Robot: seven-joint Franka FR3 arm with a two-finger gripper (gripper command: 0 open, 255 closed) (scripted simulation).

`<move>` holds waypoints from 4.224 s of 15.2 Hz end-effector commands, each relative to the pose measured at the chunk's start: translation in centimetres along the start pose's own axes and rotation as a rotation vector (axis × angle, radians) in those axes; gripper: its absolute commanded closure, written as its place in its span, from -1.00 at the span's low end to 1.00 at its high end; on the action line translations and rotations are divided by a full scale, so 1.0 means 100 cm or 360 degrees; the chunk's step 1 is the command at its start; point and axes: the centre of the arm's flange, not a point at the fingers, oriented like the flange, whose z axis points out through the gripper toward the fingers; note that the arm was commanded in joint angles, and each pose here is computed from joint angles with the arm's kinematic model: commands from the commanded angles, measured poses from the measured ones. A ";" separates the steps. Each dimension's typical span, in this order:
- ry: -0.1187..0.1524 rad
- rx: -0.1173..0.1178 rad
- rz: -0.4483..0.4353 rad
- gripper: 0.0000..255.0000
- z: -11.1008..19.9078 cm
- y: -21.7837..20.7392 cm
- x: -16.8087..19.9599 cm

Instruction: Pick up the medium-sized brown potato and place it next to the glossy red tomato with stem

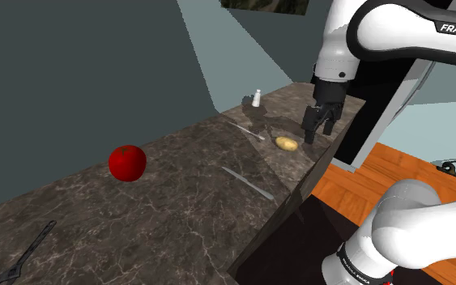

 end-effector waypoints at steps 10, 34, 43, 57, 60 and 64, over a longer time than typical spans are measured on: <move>0.0024 0.0020 -0.0020 -1.00 0.050 0.076 0.076; 0.0080 0.0066 -0.0066 -1.00 0.182 0.245 0.260; 0.0080 0.0066 -0.0066 -1.00 0.206 0.244 0.261; 0.0080 0.0066 -0.0066 1.00 0.206 0.244 0.261; 0.0080 0.0066 -0.0066 1.00 0.191 0.243 0.258; 0.0080 0.0066 -0.0066 1.00 0.170 0.243 0.255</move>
